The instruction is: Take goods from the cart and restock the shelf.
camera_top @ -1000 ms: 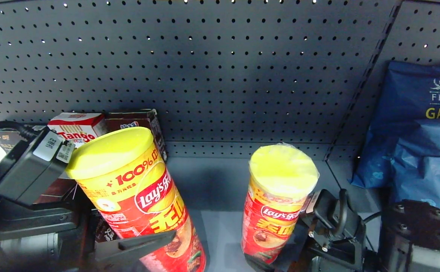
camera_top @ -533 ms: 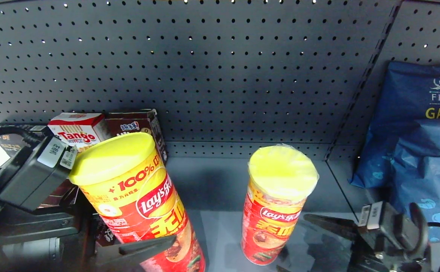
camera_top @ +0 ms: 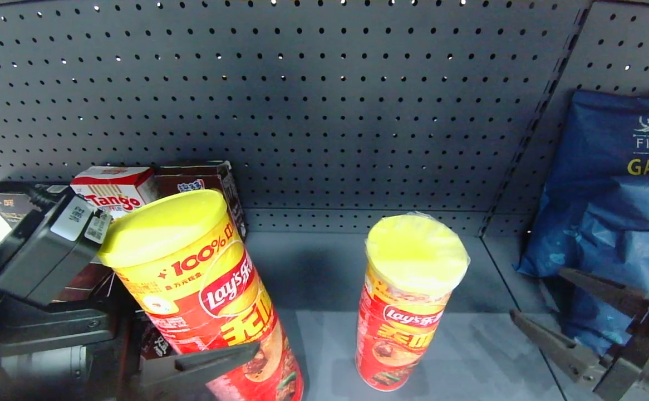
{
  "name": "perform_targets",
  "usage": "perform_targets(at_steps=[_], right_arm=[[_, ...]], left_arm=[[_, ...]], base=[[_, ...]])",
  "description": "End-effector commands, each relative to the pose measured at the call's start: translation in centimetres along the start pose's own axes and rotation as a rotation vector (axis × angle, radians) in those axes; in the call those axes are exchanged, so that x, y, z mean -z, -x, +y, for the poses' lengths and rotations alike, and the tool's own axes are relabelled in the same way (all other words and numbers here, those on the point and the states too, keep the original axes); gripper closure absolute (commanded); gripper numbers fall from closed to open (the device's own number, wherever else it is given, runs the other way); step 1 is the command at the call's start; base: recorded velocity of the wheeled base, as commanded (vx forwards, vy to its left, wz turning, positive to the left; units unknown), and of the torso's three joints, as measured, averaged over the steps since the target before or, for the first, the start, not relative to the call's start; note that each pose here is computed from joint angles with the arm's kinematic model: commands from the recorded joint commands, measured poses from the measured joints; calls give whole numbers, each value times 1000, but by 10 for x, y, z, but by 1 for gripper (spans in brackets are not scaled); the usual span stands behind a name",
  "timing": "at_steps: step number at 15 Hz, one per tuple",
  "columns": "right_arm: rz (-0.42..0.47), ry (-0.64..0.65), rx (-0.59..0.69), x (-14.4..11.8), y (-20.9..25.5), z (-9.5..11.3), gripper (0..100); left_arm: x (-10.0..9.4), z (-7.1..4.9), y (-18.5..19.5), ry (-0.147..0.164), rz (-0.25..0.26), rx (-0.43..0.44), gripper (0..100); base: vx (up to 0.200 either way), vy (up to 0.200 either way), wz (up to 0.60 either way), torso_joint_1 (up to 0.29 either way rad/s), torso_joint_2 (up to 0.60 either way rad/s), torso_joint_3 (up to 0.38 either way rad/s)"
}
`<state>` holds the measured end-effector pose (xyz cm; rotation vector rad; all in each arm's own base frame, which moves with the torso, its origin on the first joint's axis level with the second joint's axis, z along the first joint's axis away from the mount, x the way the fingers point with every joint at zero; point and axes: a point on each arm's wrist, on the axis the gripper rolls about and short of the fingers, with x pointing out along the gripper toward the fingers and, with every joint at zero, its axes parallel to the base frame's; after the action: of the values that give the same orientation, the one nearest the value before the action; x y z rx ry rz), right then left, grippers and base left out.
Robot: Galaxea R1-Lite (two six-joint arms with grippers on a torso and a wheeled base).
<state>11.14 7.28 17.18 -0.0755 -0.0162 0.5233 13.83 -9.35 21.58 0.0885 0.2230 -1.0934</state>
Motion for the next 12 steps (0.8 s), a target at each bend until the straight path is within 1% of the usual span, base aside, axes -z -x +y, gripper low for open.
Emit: perform_targets(at_steps=[1,4,5,6,7,8,9,10,12], right_arm=[[-79,17,95,-8,18,-14,0],[-127,47,212,-7,39,-27,0],[-167,58,309,-4,58,-30,0],[-178,57,366,3,70,-30,0],[-169,57,417,11,77,-30,0],[-178,37,514,18,95,-27,0],[-175,12,575,26,110,-20,0],[-159,-5,651,40,127,-10,0],[-97,-26,707,76,149,8,0]], left_arm=[[1,0,0,2,3,0,100],[1,0,0,2,1,-2,100],[1,0,0,2,1,-2,100],[1,0,0,1,1,-2,100],[1,0,0,2,1,-2,100],[0,0,0,0,0,1,100],[0,0,0,-2,-3,1,100],[-1,0,0,-4,-5,1,100],[-2,0,0,-5,-6,4,100]], base=[[0,0,0,0,0,0],[0,0,0,0,0,0],[0,0,0,0,0,0],[0,0,0,0,0,0],[0,0,0,0,0,0],[0,0,0,0,0,0],[0,0,0,0,0,0],[0,0,0,0,0,0],[0,0,0,0,0,0]])
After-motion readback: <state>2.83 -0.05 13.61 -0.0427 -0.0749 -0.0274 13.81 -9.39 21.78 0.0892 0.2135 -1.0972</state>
